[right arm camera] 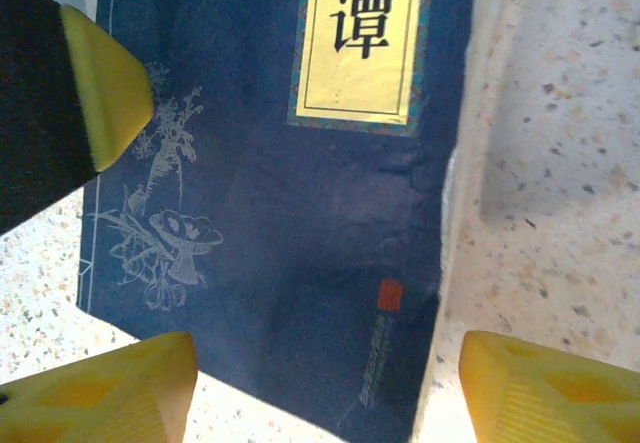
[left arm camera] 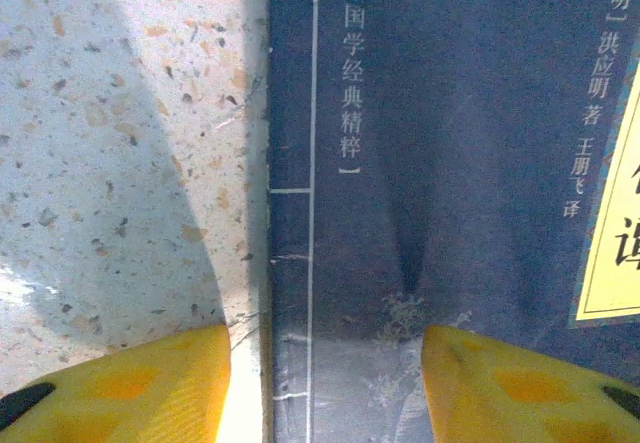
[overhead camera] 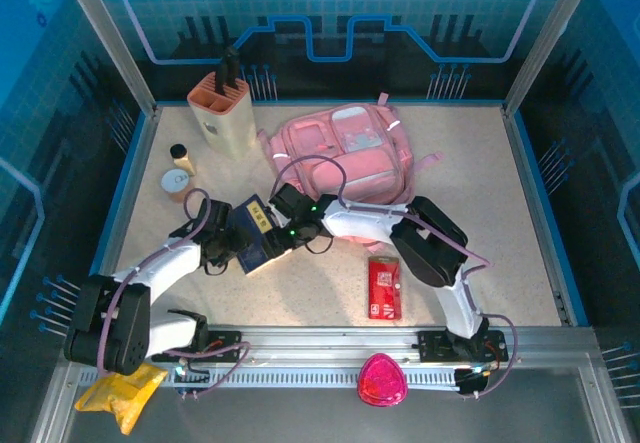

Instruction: Pack the student bag

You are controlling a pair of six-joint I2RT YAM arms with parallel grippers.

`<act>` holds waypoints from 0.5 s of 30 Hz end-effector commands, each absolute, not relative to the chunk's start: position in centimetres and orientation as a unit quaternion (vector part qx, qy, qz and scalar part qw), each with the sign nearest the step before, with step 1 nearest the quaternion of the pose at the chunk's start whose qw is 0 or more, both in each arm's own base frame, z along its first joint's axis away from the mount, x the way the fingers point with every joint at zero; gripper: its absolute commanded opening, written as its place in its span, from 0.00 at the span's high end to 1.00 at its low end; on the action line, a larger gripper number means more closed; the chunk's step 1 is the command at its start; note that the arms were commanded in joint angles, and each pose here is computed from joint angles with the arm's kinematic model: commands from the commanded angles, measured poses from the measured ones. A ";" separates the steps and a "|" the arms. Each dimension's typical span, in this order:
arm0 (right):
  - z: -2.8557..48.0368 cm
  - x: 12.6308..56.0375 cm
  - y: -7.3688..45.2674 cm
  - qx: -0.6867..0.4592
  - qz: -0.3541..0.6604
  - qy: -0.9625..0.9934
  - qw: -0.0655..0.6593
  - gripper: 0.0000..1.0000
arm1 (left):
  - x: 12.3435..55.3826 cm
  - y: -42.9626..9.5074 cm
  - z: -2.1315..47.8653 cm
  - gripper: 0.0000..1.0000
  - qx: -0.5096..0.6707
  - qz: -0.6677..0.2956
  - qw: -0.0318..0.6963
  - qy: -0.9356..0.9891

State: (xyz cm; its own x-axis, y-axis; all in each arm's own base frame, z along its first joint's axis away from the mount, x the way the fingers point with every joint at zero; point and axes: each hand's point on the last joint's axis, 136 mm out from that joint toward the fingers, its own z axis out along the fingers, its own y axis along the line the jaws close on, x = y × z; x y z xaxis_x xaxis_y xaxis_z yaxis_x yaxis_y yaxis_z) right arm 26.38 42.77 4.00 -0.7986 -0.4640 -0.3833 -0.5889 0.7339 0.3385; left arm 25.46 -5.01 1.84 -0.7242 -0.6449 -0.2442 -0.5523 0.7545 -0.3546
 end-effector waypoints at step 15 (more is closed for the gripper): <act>3.9 17.8 38.7 -0.298 0.226 0.923 0.088 0.50 | 21.7 -11.5 2.0 0.53 -0.229 -0.199 0.142 0.942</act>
